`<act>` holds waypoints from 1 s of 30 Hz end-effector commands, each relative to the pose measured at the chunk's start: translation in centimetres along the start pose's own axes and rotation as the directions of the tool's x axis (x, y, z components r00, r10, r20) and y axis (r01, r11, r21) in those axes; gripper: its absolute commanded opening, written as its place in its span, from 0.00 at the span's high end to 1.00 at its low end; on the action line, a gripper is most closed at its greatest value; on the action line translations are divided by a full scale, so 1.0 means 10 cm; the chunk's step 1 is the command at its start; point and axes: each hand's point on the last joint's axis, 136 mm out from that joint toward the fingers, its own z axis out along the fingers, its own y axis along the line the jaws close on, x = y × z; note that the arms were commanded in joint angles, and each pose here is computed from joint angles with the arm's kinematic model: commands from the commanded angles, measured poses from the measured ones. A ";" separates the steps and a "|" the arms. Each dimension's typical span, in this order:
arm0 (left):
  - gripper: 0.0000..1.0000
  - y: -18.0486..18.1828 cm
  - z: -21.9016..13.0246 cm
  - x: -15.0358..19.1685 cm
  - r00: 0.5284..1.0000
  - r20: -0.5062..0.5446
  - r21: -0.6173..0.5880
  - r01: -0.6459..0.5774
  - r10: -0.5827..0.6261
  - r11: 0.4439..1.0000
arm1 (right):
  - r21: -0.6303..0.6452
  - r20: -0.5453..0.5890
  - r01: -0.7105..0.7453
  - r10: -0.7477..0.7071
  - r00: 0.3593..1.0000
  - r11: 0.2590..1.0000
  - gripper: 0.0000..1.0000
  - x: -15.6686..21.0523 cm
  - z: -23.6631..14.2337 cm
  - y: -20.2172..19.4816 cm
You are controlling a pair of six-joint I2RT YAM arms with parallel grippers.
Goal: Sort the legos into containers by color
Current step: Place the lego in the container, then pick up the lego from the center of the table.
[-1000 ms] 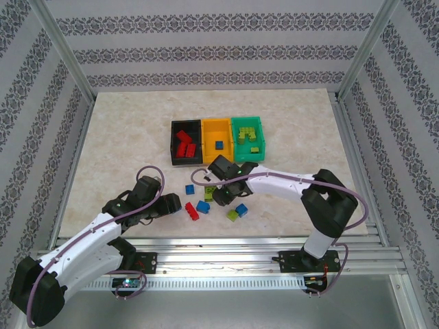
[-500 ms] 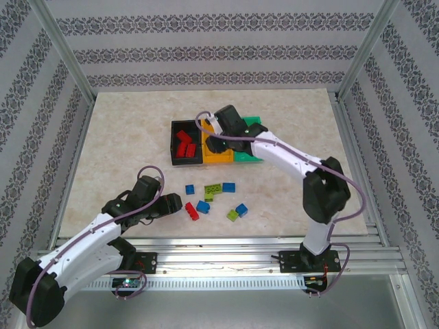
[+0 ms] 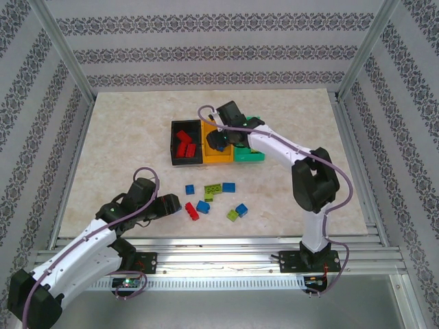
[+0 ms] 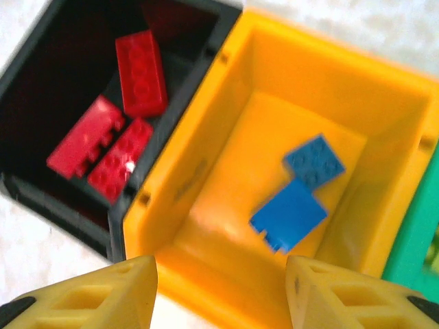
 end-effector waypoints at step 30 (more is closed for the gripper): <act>0.29 -0.04 0.08 -0.09 0.999 0.045 0.036 0.002 -0.003 0.999 | -0.277 -0.269 0.392 -0.462 0.845 0.877 0.32 1.48 -0.10 0.70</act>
